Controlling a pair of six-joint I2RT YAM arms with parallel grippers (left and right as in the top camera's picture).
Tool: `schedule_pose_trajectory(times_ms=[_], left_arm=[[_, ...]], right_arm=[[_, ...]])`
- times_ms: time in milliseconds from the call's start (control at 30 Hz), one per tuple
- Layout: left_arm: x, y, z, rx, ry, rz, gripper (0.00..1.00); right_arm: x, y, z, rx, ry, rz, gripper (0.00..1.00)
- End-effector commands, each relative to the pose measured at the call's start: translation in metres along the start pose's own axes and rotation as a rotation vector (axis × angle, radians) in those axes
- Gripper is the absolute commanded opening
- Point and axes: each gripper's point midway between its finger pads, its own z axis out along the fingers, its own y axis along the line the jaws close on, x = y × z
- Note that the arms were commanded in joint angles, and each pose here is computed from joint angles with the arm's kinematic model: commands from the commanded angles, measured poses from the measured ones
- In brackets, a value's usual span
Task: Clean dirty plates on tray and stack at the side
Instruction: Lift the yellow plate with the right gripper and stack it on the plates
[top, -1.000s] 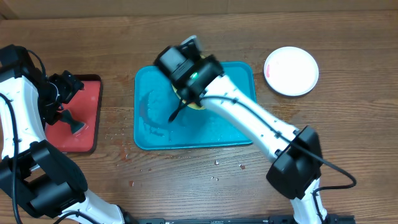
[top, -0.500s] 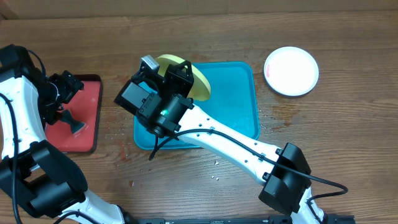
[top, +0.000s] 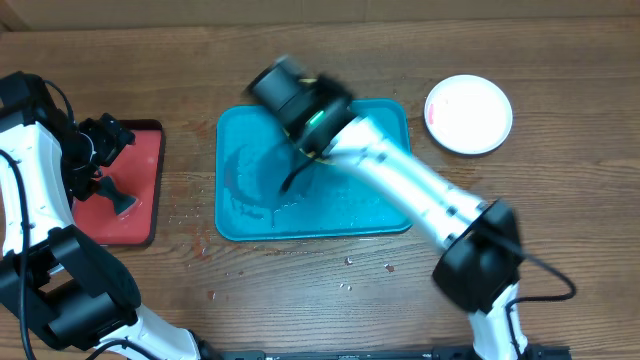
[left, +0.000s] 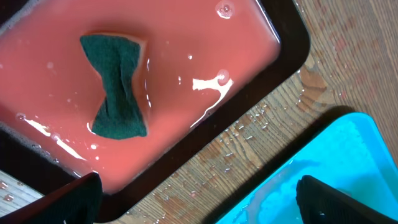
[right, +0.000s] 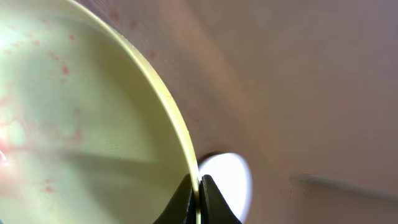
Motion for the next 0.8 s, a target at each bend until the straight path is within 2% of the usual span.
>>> schedule_pose_trajectory(times_ms=[0, 100, 167, 367, 500, 633, 700, 733, 767], left_arm=[[-0.001, -0.005, -0.006, 0.021, -0.011, 0.01, 1.0], [-0.001, -0.005, -0.006, 0.021, -0.011, 0.01, 1.0], [-0.001, -0.005, -0.006, 0.021, -0.011, 0.01, 1.0], [-0.001, -0.005, -0.006, 0.021, -0.011, 0.01, 1.0], [-0.001, -0.006, -0.006, 0.021, -0.01, 0.012, 1.0], [-0.001, -0.006, -0.006, 0.021, -0.01, 0.011, 1.0], [-0.001, -0.006, -0.006, 0.021, -0.01, 0.011, 1.0], [-0.001, -0.006, -0.006, 0.021, -0.01, 0.011, 1.0], [-0.001, -0.006, -0.006, 0.021, -0.01, 0.011, 1.0]], right_arm=[[0.027, -0.043, 0.041, -0.375, 0.013, 0.412, 0.04], [0.075, -0.092, 0.074, -0.685, 0.02, 0.71, 0.04], [0.099, -0.114, 0.083, -0.757, 0.018, 0.811, 0.04], [0.215, -0.162, 0.136, -0.667, 0.148, 1.052, 0.04], [0.252, -0.161, 0.158, -0.634, 0.185, 1.151, 0.04], [0.268, -0.149, 0.172, -0.629, 0.199, 1.171, 0.04], [0.272, -0.142, 0.175, -0.633, 0.206, 1.171, 0.15], [0.272, -0.141, 0.175, -0.633, 0.207, 1.171, 0.98], [0.272, -0.141, 0.175, -0.634, 0.207, 1.172, 1.0]])
